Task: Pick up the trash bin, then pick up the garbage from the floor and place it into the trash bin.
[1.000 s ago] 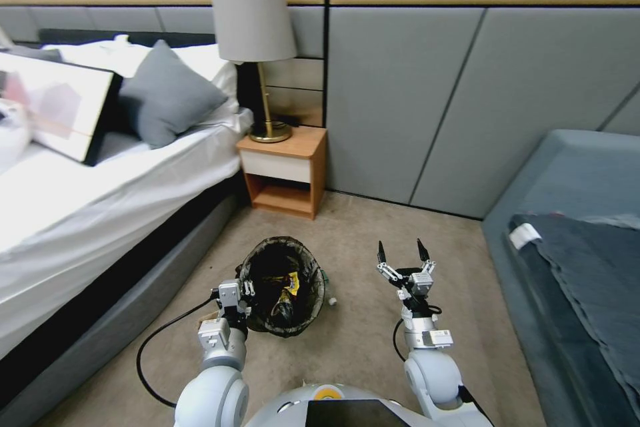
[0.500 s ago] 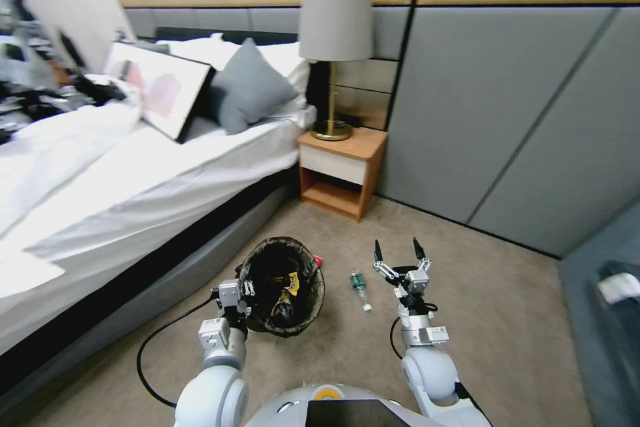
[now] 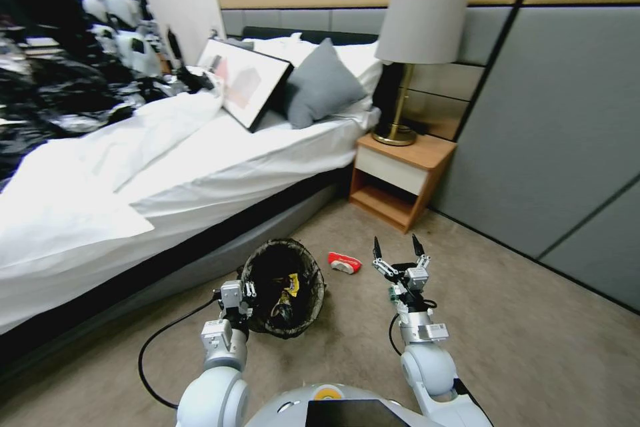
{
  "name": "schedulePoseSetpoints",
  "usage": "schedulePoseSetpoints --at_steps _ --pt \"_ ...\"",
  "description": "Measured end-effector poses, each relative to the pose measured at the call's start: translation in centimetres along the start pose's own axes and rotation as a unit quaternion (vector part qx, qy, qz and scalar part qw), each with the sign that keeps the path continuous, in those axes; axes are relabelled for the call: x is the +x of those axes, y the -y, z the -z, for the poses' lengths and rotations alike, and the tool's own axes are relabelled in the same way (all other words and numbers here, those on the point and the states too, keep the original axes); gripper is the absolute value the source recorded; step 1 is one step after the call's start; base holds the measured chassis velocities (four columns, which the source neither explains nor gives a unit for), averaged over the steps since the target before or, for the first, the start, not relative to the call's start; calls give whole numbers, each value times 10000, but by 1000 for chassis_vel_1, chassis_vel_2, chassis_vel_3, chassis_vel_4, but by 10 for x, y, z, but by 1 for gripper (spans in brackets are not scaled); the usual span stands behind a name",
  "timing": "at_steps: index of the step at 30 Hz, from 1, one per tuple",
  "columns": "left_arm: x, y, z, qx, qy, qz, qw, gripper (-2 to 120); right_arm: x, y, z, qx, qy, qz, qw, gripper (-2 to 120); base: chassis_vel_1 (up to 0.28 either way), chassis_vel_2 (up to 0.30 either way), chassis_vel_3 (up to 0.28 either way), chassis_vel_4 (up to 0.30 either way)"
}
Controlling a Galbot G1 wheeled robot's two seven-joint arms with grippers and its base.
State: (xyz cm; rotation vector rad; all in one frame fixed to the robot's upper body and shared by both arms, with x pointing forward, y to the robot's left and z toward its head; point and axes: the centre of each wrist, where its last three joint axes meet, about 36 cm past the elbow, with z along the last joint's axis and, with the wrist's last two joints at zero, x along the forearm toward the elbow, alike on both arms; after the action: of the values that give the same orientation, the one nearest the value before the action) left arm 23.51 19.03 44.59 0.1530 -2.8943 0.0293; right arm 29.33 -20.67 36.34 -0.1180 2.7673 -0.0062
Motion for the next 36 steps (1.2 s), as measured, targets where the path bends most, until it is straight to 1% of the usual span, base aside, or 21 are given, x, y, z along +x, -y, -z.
schedulePoseSetpoints --at_steps 6,11,12,13,16,17,20,21,24,25,27,30,32,33,36 --pt "0 1 0 3 2 -25 10000 6 -3 6 1 76 -5 -3 10000 100 0 0 0 0" --pt "1 2 -1 -5 0 -29 10000 6 -11 11 -2 135 -159 -37 9998 100 0 0 0 0" --pt "2 2 -1 -7 -4 -26 10000 6 -18 17 -6 196 -319 -102 9992 100 0 0 0 0" --pt "2 2 -1 -7 -4 -26 10000 6 -18 17 -6 196 -319 -102 9992 100 0 0 0 0" --pt "2 2 0 -7 6 -19 10000 6 -28 27 -15 346 -860 -312 9952 100 0 0 0 0" --pt "2 2 0 -7 6 -19 10000 6 -28 27 -15 346 -860 -312 9952 100 0 0 0 0" --pt "3 2 0 -10 8 -11 10000 6 -37 38 -27 429 -1397 -507 9880 100 0 0 0 0" --pt "3 2 0 -10 8 -11 10000 6 -37 38 -27 429 -1397 -507 9880 100 0 0 0 0" --pt "3 2 0 -9 8 -8 10000 6 -42 52 -43 553 -1805 -610 9801 100 0 0 0 0" --pt "3 2 0 -9 8 -8 10000 6 -42 52 -43 553 -1805 -610 9801 100 0 0 0 0" --pt "3 2 0 -12 10 -6 10000 6 -42 61 -59 543 -2208 -675 9715 100 0 0 0 0" --pt "3 2 0 -14 13 -6 10000 6 -42 65 -69 567 -2405 -689 9665 100 0 0 0 0" --pt "2 2 0 -16 15 -8 10000 6 -41 73 -88 629 -2969 -687 9504 100 0 0 0 0" --pt "2 2 0 -16 15 -8 10000 6 -41 73 -88 629 -2969 -687 9504 100 0 0 0 0" --pt "2 3 0 -14 12 -15 10000 6 -41 80 -107 654 -3438 -671 9344 100 0 0 0 0"
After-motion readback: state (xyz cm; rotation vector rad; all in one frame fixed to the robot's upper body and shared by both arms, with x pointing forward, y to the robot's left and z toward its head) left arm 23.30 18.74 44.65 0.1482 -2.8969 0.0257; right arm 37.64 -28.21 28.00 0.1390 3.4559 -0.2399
